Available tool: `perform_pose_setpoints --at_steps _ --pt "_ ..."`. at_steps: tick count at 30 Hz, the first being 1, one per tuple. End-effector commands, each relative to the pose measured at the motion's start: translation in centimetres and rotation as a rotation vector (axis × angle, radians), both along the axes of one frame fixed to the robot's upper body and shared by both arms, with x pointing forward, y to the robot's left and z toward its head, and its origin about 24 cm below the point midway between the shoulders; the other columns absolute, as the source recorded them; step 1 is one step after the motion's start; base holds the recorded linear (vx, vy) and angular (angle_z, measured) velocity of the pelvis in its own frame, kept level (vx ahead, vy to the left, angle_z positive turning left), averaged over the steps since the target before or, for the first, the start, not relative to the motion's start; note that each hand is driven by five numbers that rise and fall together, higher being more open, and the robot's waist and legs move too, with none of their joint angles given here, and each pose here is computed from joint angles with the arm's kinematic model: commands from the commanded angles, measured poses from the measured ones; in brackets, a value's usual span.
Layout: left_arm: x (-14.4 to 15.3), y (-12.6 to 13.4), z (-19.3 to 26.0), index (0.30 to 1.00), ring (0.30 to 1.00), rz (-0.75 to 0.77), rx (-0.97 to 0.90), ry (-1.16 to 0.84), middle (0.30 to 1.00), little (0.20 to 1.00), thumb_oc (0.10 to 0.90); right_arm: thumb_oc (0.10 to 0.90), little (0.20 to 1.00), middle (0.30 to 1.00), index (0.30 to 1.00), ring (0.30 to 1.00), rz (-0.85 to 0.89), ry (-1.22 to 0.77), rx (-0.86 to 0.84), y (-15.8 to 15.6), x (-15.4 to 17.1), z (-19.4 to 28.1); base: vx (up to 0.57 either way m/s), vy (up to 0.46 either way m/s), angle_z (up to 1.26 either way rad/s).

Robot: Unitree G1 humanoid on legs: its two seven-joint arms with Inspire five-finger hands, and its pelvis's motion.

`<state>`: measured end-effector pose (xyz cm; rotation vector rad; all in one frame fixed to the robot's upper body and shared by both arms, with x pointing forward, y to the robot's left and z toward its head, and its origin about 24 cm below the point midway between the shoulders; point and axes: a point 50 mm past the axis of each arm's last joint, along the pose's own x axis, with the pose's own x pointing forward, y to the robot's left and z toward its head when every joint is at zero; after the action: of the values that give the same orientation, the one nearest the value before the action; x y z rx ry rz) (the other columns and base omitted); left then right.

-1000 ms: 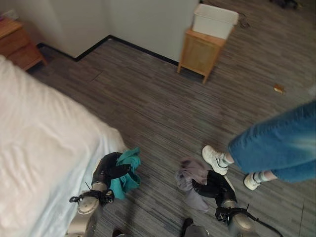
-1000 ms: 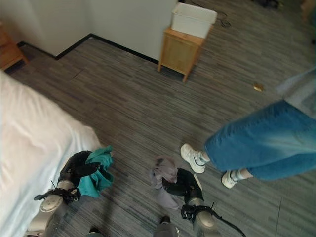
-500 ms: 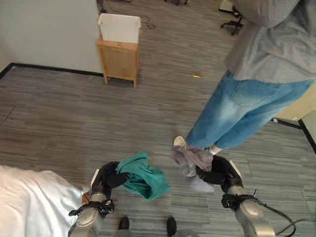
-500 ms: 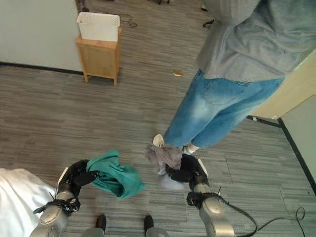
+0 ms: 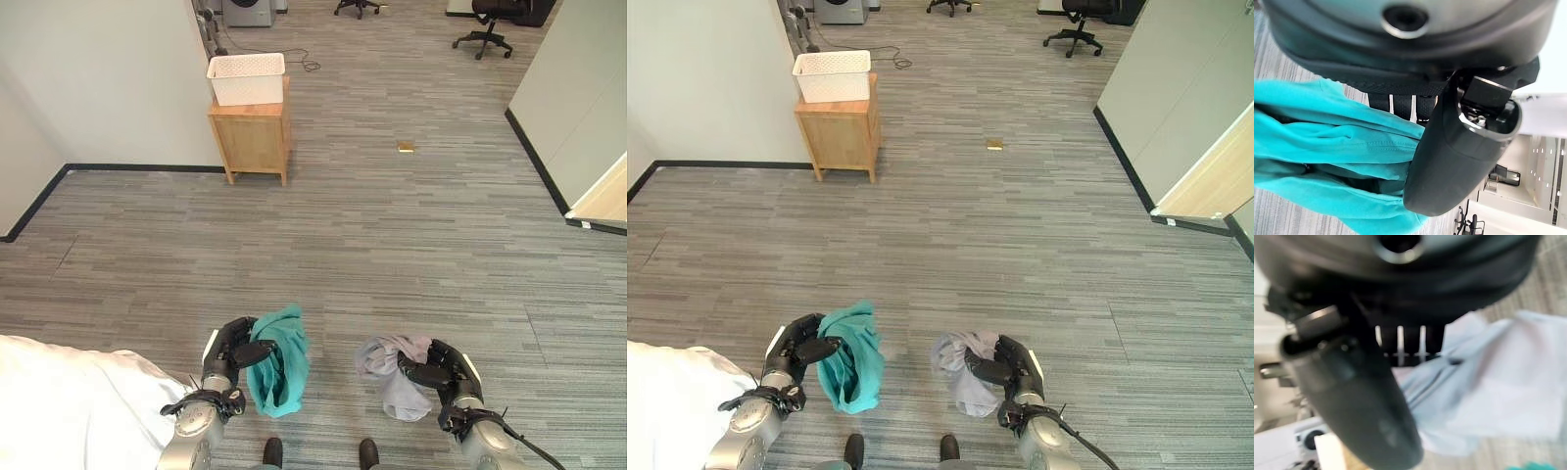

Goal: Pick up bed clothes into laundry basket.

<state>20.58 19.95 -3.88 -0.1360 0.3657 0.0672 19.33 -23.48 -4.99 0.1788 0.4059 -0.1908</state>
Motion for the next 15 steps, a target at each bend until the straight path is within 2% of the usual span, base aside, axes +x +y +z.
perform_pose_setpoints --at_steps 1,7,15 --pt "4.7 1.5 7.5 0.300 0.300 0.014 0.019 -0.383 0.300 0.300 0.400 0.400 0.300 0.300 0.300 0.300 -0.019 -0.469 -0.093 -1.5 4.9 9.2 0.01 0.002 0.05" --pt "5.1 2.6 12.2 0.300 0.300 0.063 0.020 -0.593 0.300 0.300 0.400 0.400 0.300 0.300 0.300 0.300 0.029 -0.683 -0.129 -0.6 5.5 14.1 0.01 0.002 0.06" --pt "4.0 3.7 11.1 0.300 0.300 0.129 0.036 -0.561 0.300 0.300 0.400 0.400 0.300 0.300 0.300 0.300 0.034 -0.586 -0.138 -0.5 4.2 11.8 0.00 0.002 0.02"
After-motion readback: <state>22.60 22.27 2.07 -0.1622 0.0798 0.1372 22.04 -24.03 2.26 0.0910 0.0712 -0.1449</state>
